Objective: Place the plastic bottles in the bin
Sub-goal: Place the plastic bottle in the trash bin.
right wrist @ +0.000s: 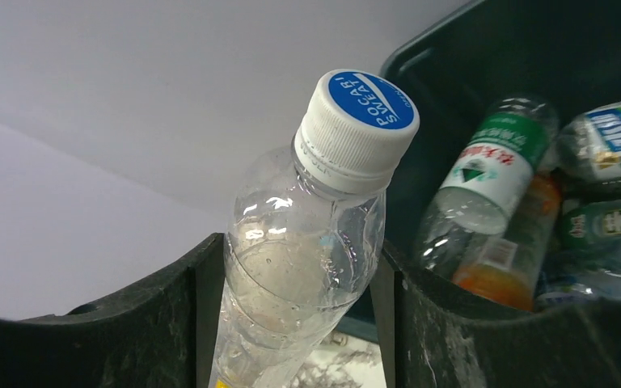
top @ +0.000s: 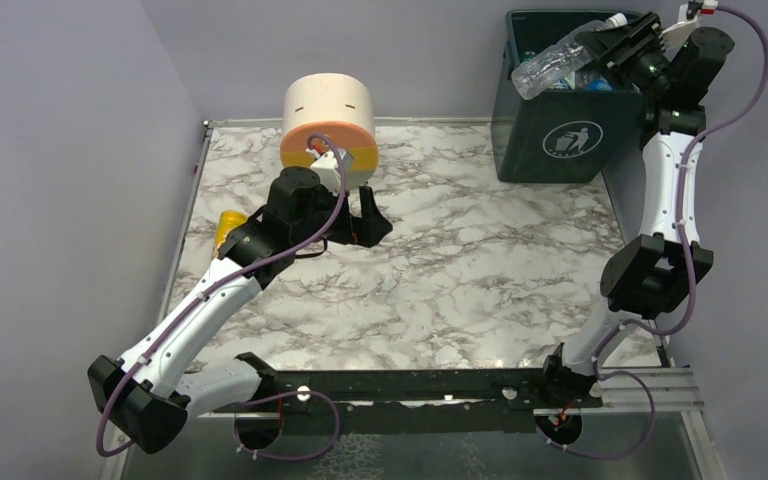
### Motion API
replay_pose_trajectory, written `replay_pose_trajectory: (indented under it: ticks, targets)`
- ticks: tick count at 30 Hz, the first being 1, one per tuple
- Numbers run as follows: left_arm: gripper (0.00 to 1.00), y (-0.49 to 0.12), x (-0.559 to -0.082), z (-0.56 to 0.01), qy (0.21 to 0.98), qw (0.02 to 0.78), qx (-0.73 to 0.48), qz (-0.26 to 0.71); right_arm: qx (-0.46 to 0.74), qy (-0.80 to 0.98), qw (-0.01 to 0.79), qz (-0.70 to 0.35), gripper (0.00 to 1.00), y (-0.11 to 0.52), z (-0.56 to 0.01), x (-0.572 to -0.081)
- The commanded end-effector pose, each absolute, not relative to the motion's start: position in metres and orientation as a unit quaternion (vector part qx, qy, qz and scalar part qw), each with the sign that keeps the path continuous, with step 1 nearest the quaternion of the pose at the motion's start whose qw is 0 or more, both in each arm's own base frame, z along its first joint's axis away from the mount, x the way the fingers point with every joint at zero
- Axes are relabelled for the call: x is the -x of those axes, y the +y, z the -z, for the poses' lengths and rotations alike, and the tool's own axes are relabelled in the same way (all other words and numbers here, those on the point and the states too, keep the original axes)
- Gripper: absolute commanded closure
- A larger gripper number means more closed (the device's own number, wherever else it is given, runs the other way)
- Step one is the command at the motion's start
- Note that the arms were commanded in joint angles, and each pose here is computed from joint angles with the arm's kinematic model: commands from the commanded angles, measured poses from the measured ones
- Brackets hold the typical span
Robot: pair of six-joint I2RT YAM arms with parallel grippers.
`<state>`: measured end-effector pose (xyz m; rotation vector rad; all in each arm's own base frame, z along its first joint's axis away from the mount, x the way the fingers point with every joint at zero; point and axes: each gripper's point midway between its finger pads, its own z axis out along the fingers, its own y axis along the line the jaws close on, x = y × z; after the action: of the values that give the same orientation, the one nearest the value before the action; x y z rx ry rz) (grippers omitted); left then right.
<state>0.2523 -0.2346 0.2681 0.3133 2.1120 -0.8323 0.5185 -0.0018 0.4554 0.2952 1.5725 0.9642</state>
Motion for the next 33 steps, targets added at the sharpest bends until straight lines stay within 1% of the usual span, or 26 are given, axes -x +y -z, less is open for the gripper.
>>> replay_pose_trajectory:
  ticks: [1,9,18,25,30,33]
  targets:
    - [0.01,-0.236,-0.249,-0.269,0.836,0.407,-0.137,0.342,-0.153,0.639,0.634,-0.407,0.38,-0.034,-0.477,-0.531]
    - [0.01,-0.236,-0.248,-0.262,0.841,0.399,-0.136,0.341,-0.196,0.615,0.669,-0.367,0.38,-0.07,-0.475,-0.552]
    - [0.01,-0.237,-0.252,-0.261,0.843,0.397,-0.134,0.338,-0.234,0.609,0.672,-0.351,0.36,-0.087,-0.461,-0.566]
    - [0.01,-0.235,-0.253,-0.255,0.847,0.393,-0.13,0.334,-0.233,0.609,0.675,-0.345,0.28,-0.09,-0.459,-0.57]
    - [0.01,-0.234,-0.252,-0.253,0.847,0.393,-0.127,0.334,-0.225,0.611,0.675,-0.346,0.12,-0.088,-0.463,-0.568]
    - [0.01,-0.234,-0.252,-0.252,0.848,0.392,-0.125,0.334,-0.215,0.609,0.68,-0.346,0.1,-0.084,-0.471,-0.563]
